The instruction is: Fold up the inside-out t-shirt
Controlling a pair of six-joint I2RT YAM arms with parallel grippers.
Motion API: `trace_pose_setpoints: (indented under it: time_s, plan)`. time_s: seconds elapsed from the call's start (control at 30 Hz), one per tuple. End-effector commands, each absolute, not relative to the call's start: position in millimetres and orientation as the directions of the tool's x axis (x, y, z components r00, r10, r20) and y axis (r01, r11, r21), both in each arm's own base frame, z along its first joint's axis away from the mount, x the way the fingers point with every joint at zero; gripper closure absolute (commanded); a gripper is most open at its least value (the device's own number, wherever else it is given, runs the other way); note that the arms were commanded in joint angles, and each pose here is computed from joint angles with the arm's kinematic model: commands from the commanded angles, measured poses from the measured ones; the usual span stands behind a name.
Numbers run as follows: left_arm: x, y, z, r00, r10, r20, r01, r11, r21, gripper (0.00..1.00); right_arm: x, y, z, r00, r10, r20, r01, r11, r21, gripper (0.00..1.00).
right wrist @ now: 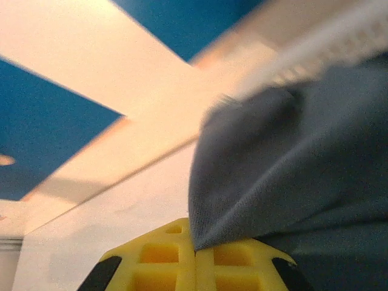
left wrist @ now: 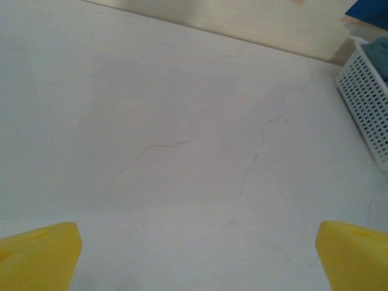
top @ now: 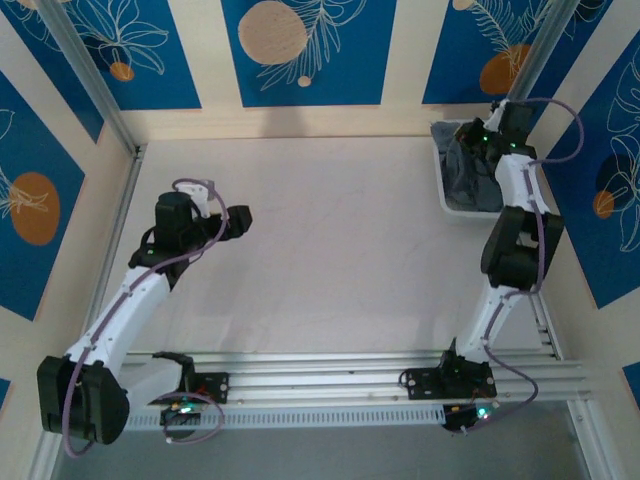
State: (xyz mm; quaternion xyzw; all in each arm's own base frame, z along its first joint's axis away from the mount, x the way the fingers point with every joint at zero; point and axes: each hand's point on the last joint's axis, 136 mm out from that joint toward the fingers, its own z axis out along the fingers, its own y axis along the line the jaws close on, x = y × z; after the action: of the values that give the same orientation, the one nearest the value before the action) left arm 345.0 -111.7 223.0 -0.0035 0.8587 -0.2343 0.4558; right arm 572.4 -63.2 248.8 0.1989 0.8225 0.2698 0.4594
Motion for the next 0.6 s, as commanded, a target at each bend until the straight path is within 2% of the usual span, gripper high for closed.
trace_pose_setpoints:
  time_s: [0.0,0.2,0.33,0.43,0.5,0.57]
  plan:
    - [345,-123,240,-0.591,-0.231,-0.773,0.242,0.863,-0.443,0.01,553,-9,384,-0.238,0.424,-0.874,-0.26,0.839,0.478,1.0]
    - [342,-127,250,-0.615,-0.223,-0.756,0.252,0.854,-0.456,0.01,483,80,530,0.002,0.277,-0.961,-0.5,0.832,0.239,1.0]
    - [339,-124,269,-0.58,-0.209,-0.787,0.273,0.861,-0.43,0.01,432,132,607,0.057,0.267,-0.962,-0.616,0.768,0.176,1.0]
    - [336,-121,285,-0.539,-0.189,-0.821,0.294,0.871,-0.393,0.01,409,163,627,0.054,0.267,-0.962,-0.66,0.732,0.166,1.0]
    - [334,-116,292,-0.515,-0.177,-0.839,0.292,0.884,-0.366,0.01,399,183,625,-0.002,0.293,-0.956,-0.702,0.681,0.21,1.0]
    - [331,-112,296,-0.503,-0.167,-0.848,0.282,0.896,-0.344,0.01,407,196,607,-0.095,0.33,-0.939,-0.687,0.661,0.302,1.0]
